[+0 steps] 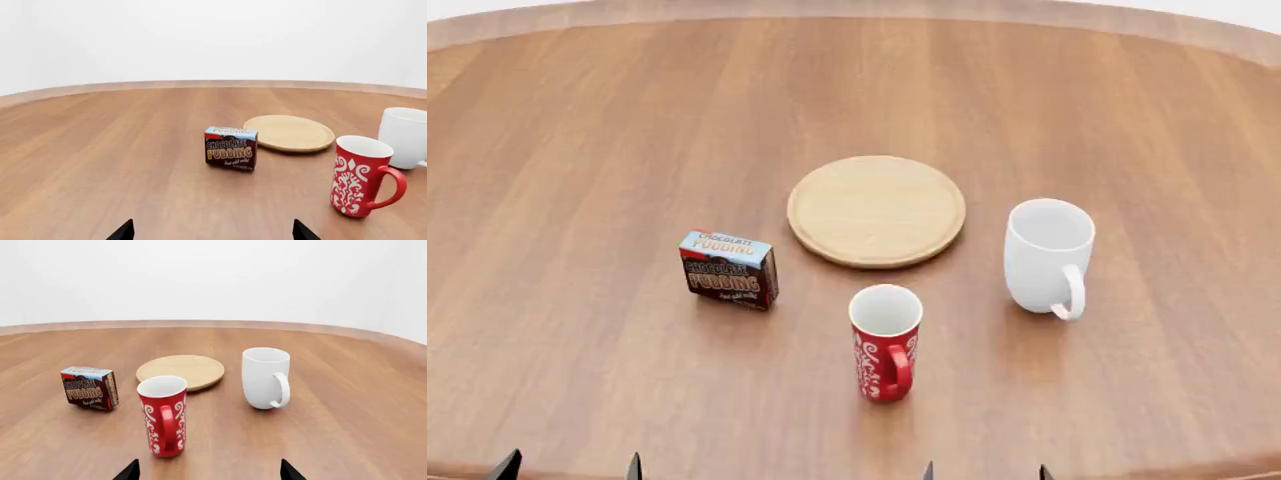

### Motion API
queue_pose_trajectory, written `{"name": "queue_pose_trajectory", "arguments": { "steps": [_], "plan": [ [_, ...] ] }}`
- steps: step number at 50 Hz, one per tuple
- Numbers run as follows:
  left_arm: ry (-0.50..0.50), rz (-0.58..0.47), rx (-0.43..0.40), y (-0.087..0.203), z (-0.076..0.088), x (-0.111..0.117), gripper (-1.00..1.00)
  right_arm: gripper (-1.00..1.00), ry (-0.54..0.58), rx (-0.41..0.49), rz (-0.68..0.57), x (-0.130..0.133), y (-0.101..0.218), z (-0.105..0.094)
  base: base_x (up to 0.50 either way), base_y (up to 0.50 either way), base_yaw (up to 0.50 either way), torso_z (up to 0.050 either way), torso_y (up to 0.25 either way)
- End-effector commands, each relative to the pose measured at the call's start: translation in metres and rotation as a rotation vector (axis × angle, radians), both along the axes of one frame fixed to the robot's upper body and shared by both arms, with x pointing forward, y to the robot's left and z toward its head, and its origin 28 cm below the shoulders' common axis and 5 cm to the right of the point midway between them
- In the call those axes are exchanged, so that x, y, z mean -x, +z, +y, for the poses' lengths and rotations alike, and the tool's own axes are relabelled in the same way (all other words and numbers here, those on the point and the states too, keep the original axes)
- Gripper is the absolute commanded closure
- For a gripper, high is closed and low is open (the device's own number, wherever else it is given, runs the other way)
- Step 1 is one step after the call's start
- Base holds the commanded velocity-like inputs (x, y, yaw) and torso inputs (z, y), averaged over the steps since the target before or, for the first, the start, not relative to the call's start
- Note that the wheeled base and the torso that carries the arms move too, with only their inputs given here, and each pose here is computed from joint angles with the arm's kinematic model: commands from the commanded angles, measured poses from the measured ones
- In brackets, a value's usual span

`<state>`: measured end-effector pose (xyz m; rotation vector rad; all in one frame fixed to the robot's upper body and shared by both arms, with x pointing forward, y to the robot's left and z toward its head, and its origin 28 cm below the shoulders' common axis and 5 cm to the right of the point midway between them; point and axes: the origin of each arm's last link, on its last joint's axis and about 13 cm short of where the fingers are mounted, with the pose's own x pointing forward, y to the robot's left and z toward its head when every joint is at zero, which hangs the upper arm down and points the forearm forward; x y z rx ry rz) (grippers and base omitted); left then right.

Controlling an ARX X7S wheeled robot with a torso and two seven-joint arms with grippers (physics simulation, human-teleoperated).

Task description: Put the chocolate pudding to the left of the plate.

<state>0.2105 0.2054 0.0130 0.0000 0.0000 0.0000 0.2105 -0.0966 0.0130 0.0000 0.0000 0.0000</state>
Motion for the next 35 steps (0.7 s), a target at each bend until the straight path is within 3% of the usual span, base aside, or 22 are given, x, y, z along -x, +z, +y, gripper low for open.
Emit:
{"name": "queue_pose_trajectory", "arguments": {
  "steps": [1,3,19,35],
  "plan": [
    [0.0,0.0,0.0,-0.001,0.0,-0.001,-1.0,-1.0,0.0,0.0,0.0,-0.001,-0.001,0.001,0.0,0.0,0.0,0.0,0.0],
    [0.002,-0.004,-0.006,-0.001,0.002,0.0,-1.0,-1.0,0.065,-0.066,0.049,0.0,-0.009,0.0,0.0,0.0,0.0,0.0,0.0],
    [0.008,-0.016,-0.01,0.001,0.002,0.002,-1.0,-1.0,-0.017,-0.003,0.02,0.005,0.003,0.001,0.0,0.0,0.0,0.0,0.0],
    [-0.005,-0.026,-0.013,0.004,0.001,0.003,-1.0,-1.0,0.005,0.015,0.029,0.008,0.004,0.004,0.0,0.18,0.0,0.0,0.0]
  ]
}}
